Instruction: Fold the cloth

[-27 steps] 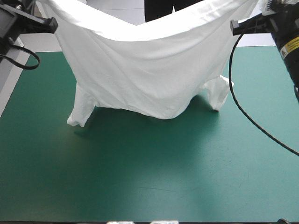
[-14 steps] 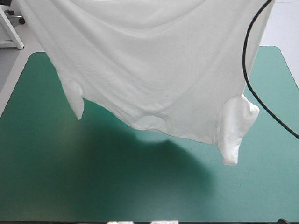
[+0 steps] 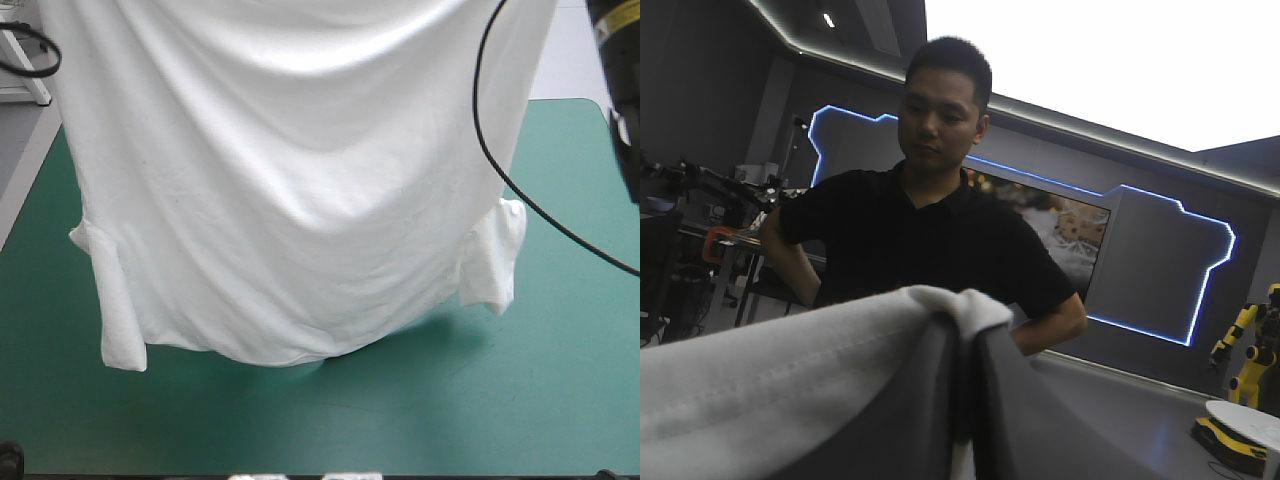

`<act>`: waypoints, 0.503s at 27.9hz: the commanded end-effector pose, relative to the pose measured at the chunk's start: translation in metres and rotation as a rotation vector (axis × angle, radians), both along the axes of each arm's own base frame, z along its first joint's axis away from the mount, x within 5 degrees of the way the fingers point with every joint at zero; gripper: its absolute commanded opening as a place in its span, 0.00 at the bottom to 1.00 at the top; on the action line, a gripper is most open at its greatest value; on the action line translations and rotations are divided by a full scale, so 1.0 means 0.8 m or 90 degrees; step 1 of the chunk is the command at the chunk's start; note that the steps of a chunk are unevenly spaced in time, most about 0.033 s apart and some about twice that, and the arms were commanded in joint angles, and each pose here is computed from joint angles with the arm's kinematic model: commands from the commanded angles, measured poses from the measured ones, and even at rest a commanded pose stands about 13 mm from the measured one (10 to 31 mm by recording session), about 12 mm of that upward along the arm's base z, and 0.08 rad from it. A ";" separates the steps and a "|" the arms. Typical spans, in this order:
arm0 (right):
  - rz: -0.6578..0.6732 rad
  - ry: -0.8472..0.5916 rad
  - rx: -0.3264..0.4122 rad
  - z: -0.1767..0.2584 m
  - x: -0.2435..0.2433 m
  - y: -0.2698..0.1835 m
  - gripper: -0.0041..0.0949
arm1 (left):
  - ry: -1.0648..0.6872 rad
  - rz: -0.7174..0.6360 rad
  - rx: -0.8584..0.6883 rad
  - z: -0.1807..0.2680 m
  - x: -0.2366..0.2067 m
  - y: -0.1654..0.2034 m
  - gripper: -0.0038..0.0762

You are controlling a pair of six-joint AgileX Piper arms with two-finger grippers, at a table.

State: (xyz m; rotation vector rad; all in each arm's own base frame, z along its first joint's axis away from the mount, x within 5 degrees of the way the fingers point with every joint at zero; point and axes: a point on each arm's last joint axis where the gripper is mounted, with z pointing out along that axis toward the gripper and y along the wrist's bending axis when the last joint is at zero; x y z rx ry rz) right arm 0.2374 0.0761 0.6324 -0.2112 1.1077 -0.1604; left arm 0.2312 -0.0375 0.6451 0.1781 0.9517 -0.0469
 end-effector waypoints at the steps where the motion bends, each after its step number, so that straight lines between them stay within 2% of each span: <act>1: 0.027 -0.086 0.017 0.009 0.027 -0.006 0.02 | -0.114 0.043 -0.065 0.008 0.021 0.008 0.04; 3: 0.035 -0.097 0.046 0.006 0.050 -0.014 0.02 | -0.133 0.055 -0.068 0.007 0.038 0.008 0.04; 6: 0.036 -0.134 0.053 0.011 0.074 -0.022 0.02 | -0.148 0.058 -0.071 0.010 0.059 0.005 0.04; 14: 0.044 -0.224 0.075 0.039 0.072 -0.025 0.02 | -0.213 0.050 -0.081 0.029 0.074 0.002 0.04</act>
